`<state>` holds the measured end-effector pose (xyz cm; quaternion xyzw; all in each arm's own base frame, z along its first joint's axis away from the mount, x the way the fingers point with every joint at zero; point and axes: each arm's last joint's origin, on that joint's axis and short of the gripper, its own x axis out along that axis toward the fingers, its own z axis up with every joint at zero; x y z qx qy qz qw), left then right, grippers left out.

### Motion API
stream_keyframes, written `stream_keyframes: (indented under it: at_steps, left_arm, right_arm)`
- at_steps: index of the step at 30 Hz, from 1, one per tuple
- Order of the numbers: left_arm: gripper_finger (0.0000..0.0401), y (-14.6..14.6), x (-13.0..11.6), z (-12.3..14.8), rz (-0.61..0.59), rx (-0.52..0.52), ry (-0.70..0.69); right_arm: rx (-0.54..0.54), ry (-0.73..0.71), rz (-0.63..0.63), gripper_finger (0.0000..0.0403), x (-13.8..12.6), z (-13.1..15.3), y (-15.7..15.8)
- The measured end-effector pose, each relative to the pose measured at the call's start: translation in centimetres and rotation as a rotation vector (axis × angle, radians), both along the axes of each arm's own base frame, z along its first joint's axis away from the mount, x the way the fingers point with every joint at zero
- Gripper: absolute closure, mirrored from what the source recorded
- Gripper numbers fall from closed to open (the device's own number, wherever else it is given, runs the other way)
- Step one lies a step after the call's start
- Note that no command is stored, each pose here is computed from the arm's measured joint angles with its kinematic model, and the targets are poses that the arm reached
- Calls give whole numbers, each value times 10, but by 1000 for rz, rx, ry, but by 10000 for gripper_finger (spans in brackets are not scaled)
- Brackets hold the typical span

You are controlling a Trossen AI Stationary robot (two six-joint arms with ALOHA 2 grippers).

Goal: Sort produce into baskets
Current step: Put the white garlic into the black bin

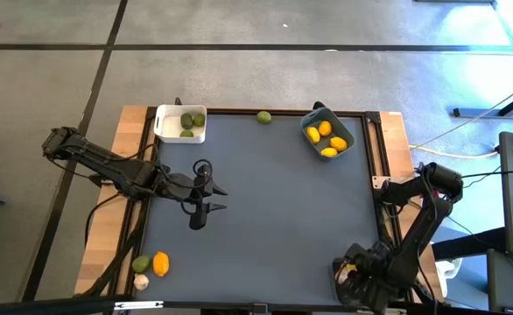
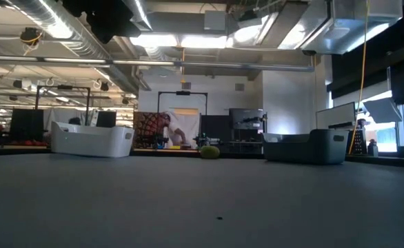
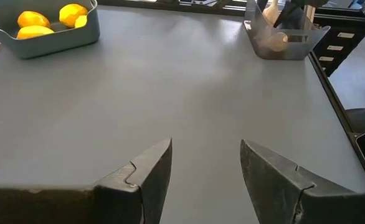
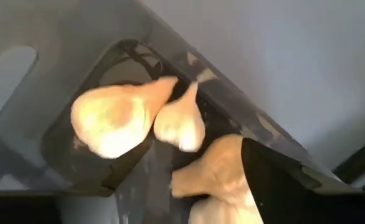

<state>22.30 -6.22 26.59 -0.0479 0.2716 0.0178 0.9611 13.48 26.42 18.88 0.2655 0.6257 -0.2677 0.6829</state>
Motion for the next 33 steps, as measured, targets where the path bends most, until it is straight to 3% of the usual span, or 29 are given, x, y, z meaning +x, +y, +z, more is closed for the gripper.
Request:
stream_keyframes:
  at_steps: [8,12,18,22,27,33]
  left_arm:
    - [215,0,0,0,0,-1,0]
    - [215,0,0,0,-5,8,-1]
    - [215,0,0,1,-24,37,-6]
    - [215,0,0,0,-35,56,-3]
    - [215,1,-5,-7,-31,71,84]
    - [215,7,-21,-24,54,78,323]
  right_arm:
    - [96,-33,106,156,4,43,-7]
    - [55,-140,118,157,5,73,-17]
    - [-159,-469,183,157,24,105,-34]
    - [-355,-596,263,157,42,110,-45]
    - [-529,-633,322,157,66,104,-60]
    - [-615,-578,316,157,88,84,-84]
